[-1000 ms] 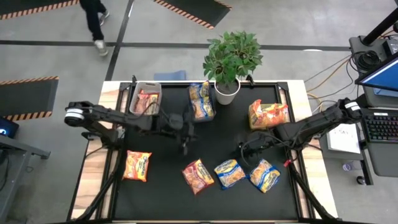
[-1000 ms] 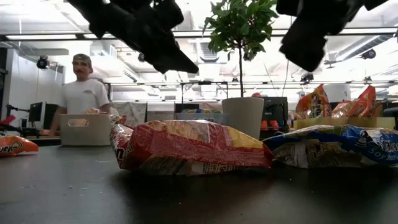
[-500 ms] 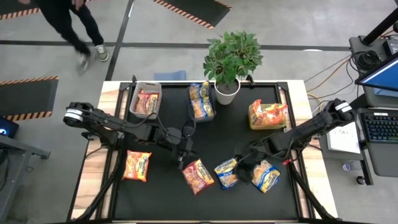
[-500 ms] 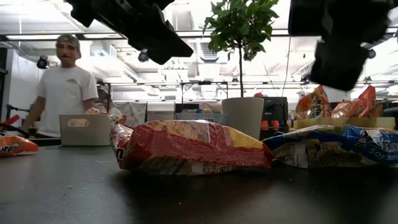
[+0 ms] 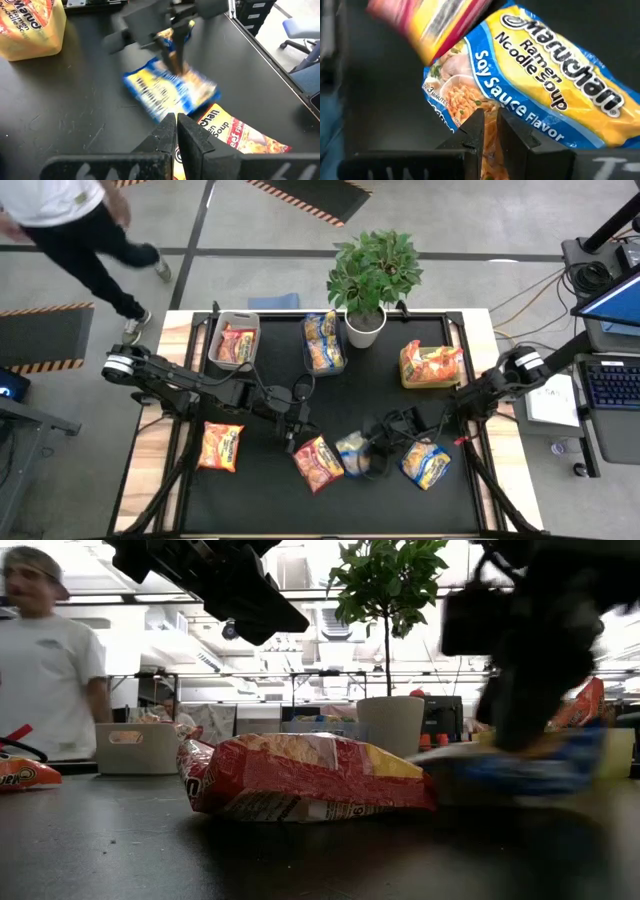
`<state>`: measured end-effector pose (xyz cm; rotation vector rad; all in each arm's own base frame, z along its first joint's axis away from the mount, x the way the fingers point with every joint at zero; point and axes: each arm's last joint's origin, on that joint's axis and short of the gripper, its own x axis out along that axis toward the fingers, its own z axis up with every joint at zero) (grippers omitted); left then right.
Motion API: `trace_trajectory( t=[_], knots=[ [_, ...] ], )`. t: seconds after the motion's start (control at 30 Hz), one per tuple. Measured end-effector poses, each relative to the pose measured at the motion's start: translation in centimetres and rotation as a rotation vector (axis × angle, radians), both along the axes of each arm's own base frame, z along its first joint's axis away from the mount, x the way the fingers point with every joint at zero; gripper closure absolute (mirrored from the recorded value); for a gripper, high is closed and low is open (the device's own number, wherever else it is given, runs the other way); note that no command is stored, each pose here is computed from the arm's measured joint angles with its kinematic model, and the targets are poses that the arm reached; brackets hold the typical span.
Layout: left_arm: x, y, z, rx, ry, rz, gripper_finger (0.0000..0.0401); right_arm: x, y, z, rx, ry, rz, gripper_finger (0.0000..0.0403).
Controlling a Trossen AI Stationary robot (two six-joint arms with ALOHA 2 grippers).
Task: Sort Maruchan noodles
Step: Put the blue noodle pack into the black bin
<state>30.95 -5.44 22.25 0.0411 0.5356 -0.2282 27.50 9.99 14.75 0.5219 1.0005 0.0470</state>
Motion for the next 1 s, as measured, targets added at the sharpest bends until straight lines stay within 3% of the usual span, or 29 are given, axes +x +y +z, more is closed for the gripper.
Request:
trace_trajectory(
  t=[0.2, 0.3, 0.53, 0.8, 1.0],
  knots=[
    [0.0, 0.1, 0.0, 0.014, -0.003, 0.018, 0.0401, 1.7, -3.3, 0.7, -0.195, -0.176, -0.274, 0.0355],
    [-0.1, 0.3, -0.3, 0.062, -0.002, 0.097, 0.0401, 2.0, -4.6, 1.2, -0.233, -0.206, -0.293, 0.0355],
    [-0.8, 0.8, -1.9, 0.123, 0.015, 0.191, 0.0401, 1.4, -5.8, 2.4, -0.190, -0.186, -0.304, 0.0355],
    [-1.8, 1.5, -3.7, 0.099, -0.128, 0.223, 0.0401, -0.9, -6.5, 3.0, -0.175, -0.026, -0.383, 0.0355],
    [-2.1, 2.4, -4.3, 0.095, -0.145, 0.251, 0.0401, -1.1, -6.7, 3.0, -0.165, -0.017, -0.406, 0.0355]
  ],
)
